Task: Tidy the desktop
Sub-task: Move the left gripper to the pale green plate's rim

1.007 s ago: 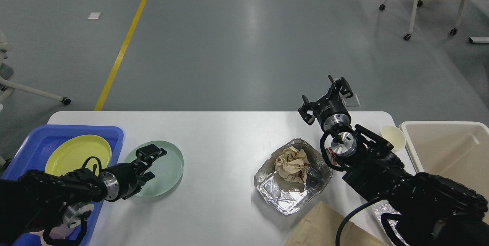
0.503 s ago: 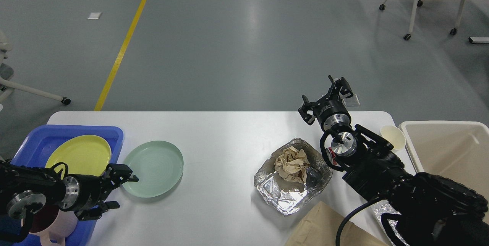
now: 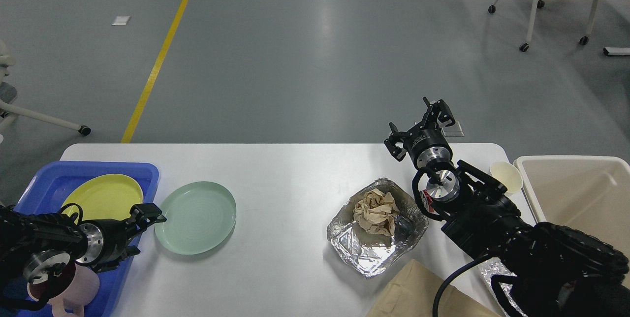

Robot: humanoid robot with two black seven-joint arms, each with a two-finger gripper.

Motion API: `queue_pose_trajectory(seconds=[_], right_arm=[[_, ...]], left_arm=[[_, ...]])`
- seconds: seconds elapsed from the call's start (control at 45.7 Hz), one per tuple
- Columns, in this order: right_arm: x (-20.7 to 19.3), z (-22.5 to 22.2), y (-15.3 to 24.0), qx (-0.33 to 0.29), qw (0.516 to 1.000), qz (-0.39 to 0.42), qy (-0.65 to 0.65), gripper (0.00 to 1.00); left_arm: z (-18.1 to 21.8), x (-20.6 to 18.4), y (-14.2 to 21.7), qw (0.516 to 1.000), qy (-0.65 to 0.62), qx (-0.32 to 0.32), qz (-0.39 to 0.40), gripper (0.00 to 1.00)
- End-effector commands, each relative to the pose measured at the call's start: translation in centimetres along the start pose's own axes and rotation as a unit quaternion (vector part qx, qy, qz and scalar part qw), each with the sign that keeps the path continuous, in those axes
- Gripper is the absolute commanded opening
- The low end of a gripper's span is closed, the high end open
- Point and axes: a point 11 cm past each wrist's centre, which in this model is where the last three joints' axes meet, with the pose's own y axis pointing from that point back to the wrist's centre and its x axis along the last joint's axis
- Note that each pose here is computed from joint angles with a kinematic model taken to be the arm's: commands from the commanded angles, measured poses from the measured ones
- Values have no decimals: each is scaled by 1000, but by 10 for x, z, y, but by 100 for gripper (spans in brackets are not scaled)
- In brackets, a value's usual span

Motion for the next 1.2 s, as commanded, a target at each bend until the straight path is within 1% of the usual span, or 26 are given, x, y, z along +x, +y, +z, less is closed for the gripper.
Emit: queue_pose_trajectory(seconds=[0.0,0.241,0.372,0.481,0.547,0.656,0.875,1.182], right_arm=[[0,0,0,0,1000,0,0,100],[0,0,0,0,1000,0,0,100],[0,0,0,0,1000,0,0,100],[0,0,0,0,1000,0,0,100],[0,0,0,0,1000,0,0,100],[0,0,0,0,1000,0,0,100],[0,0,0,0,1000,0,0,100],[0,0,0,0,1000,0,0,100]], left_arm=[[4,-4,-9,1000,-4,-7,2,94],[16,-22,-20,1000,-15,-10,-11,94],[8,-29,-24,1000,-17,-3,-6,90],[-1,-32,-26,1000,-21,11,3,83],[-6,-31,-27,999,-23,27,10,74],[-12,-25,-28,998,-26,56,24,64],[-5,-28,-34,998,-11,62,27,48],[1,-32,-36,998,0,65,20,37]])
